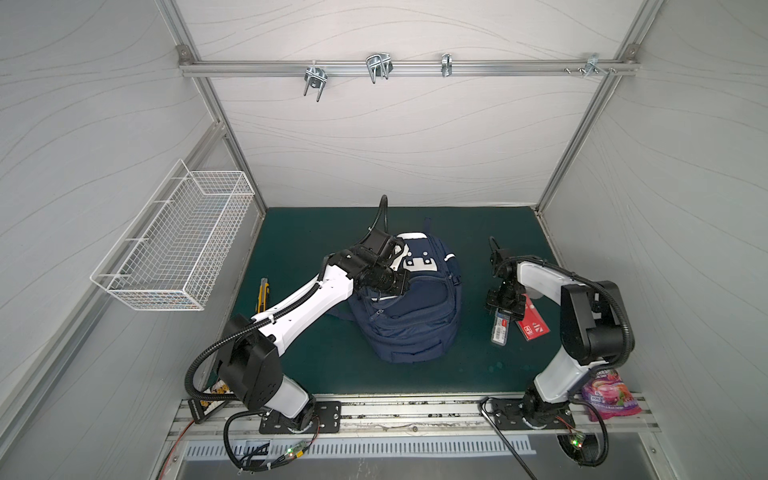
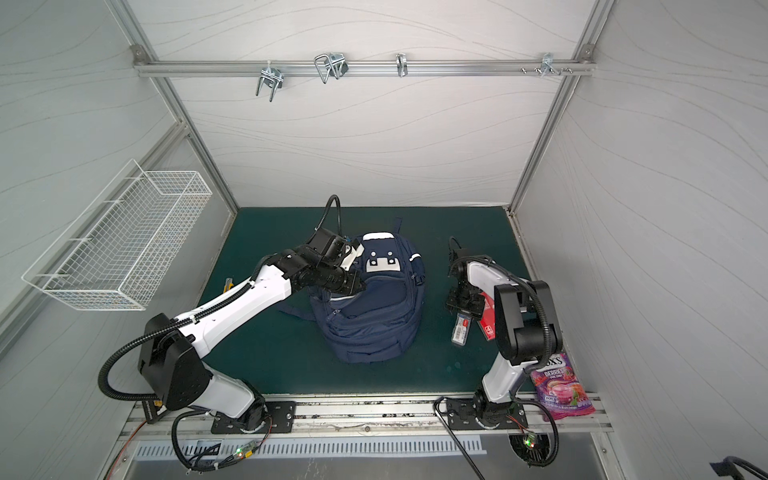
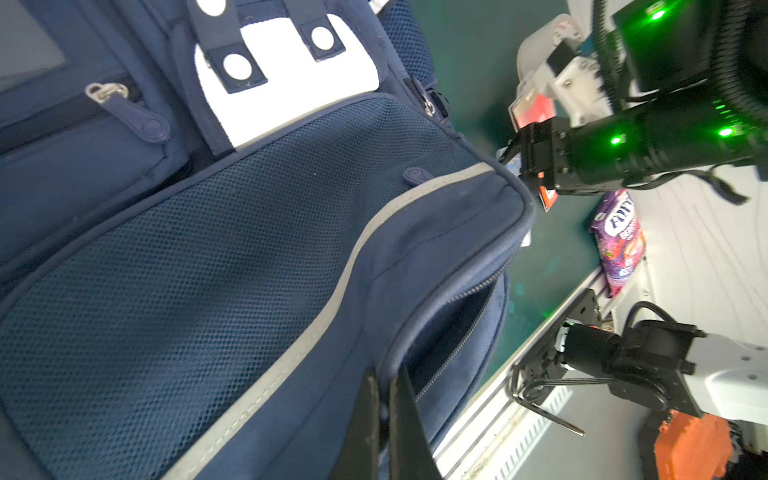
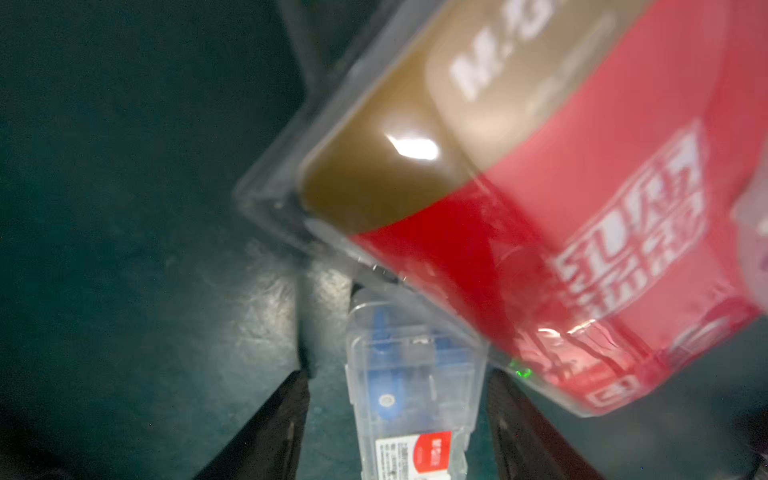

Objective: Pack the student bag
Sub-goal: 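Grasp the clear plastic pencil box on the table with the right gripper, then lift the clear box toward the open front pocket while left holds it open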

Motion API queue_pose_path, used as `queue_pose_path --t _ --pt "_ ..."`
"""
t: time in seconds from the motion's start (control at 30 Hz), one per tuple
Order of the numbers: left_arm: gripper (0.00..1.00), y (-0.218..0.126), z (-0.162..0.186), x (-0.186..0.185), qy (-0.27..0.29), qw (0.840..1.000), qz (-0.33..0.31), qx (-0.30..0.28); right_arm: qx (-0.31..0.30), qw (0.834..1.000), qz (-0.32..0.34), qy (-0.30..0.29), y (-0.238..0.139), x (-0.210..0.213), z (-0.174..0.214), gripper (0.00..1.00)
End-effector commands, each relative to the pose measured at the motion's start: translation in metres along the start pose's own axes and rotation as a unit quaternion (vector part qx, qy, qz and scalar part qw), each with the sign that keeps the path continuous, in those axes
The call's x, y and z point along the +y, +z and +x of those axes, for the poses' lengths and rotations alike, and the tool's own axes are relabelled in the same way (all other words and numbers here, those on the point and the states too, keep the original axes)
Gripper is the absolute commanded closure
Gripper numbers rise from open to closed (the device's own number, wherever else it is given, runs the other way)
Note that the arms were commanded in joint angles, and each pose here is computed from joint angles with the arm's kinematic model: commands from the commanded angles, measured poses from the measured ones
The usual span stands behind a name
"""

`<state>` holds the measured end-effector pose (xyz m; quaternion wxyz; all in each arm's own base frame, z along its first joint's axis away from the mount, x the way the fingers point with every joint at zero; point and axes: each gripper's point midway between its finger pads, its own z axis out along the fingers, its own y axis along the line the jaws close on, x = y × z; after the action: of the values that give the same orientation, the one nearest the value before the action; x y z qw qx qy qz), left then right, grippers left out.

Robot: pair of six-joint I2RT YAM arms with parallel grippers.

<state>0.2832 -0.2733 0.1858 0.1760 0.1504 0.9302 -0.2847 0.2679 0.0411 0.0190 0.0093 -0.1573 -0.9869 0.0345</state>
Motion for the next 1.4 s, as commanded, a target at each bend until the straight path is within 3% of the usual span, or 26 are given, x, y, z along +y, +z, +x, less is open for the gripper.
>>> queue_pose_path --t 0.0,0.3,0.53,0.8,0.9,1.2,1.3,1.37 --pt "1.0 -0.02 -0.028 -0.029 0.015 0.997 0.053 -0.056 0.017 1.0 0.005 -0.005 0.007 -0.001 0.011 0.31" --pt "1.0 -0.015 -0.007 -0.006 0.01 1.0 0.006 -0.028 0.024 1.0 -0.004 -0.006 0.002 0.003 0.027 0.35" --pt "0.71 -0.004 0.005 0.006 0.001 1.0 -0.008 -0.015 0.031 0.999 -0.022 -0.015 0.011 0.01 0.028 0.39" --pt "0.6 0.009 0.019 0.016 0.004 1.0 -0.024 0.013 0.019 0.998 -0.049 -0.025 0.003 0.018 0.026 0.52" --pt "0.6 0.013 0.025 0.016 0.03 0.998 -0.035 0.03 0.015 0.997 -0.068 -0.022 -0.004 0.022 0.027 0.61" --pt "0.61 0.026 0.045 0.018 0.139 0.981 -0.126 0.056 -0.012 0.993 -0.115 -0.023 -0.043 0.035 0.02 0.75" --pt "0.67 0.026 0.04 0.023 0.159 0.973 -0.161 0.041 -0.034 0.99 -0.14 -0.014 -0.067 0.037 0.022 0.75" --pt "0.8 0.02 0.03 0.028 0.157 0.969 -0.19 0.023 -0.043 0.986 -0.161 -0.013 -0.084 0.04 0.027 0.76"
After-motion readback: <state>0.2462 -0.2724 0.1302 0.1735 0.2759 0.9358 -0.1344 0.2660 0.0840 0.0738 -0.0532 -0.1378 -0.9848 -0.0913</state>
